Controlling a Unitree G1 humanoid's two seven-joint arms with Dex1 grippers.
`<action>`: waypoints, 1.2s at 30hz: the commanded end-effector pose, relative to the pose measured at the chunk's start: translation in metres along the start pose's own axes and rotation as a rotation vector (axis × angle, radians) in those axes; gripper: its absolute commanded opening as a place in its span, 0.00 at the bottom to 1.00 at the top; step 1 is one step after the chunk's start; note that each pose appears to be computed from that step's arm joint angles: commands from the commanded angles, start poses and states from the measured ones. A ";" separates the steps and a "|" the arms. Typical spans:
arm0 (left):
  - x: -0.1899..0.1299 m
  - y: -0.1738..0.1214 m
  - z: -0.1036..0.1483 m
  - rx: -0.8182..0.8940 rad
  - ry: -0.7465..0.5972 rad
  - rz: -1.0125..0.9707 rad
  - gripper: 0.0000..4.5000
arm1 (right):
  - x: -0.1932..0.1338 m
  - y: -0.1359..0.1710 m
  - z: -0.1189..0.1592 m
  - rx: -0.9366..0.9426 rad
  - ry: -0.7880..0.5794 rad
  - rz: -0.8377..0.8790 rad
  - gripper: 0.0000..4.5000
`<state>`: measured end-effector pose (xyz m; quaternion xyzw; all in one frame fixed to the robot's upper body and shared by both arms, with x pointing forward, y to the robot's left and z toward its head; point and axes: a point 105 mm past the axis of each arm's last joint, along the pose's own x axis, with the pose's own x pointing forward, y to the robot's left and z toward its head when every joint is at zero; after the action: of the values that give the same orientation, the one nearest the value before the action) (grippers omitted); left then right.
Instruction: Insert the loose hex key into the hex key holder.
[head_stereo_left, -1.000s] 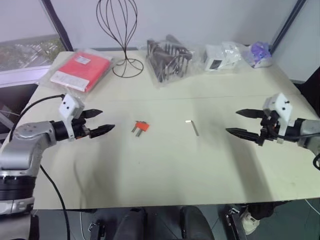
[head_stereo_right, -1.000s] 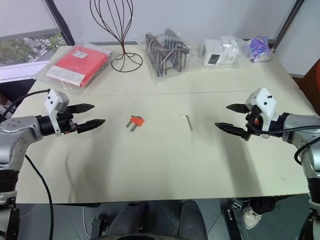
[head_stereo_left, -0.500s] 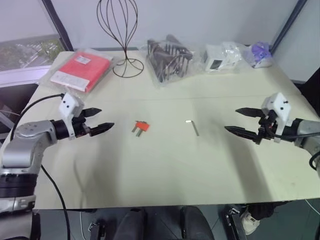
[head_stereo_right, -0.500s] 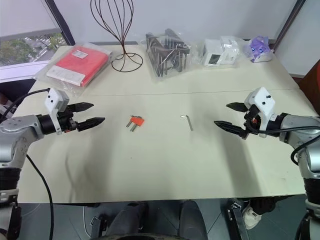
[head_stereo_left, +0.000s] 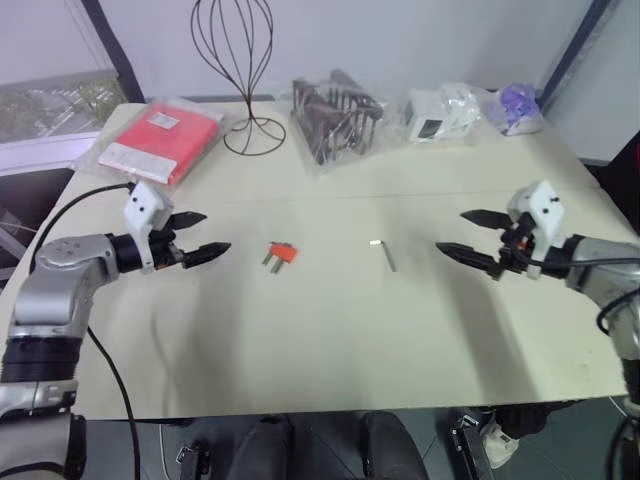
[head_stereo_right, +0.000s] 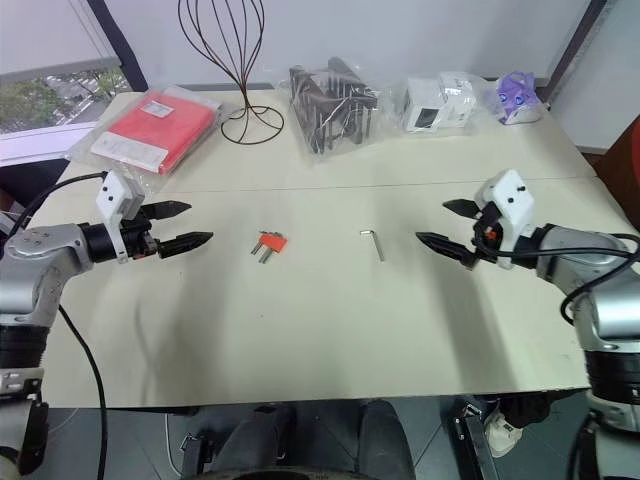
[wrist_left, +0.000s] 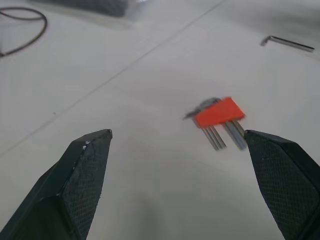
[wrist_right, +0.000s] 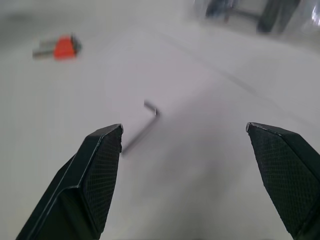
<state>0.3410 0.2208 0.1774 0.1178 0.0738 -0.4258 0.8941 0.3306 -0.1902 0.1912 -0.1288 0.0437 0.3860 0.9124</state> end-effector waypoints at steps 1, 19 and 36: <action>-0.006 -0.006 0.015 0.102 0.036 -0.117 0.98 | 0.045 0.029 0.013 -0.058 -0.068 0.078 0.91; -0.028 -0.016 -0.001 0.113 0.142 -0.098 0.98 | 0.190 0.127 -0.022 -0.139 -0.041 0.268 0.91; -0.024 -0.018 -0.005 0.107 0.129 -0.054 1.00 | 0.201 0.130 -0.050 -0.090 0.028 0.285 0.28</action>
<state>0.3099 0.2294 0.1625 0.1781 0.1379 -0.4473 0.8656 0.3766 0.0294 0.0861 -0.1706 0.0441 0.5201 0.8358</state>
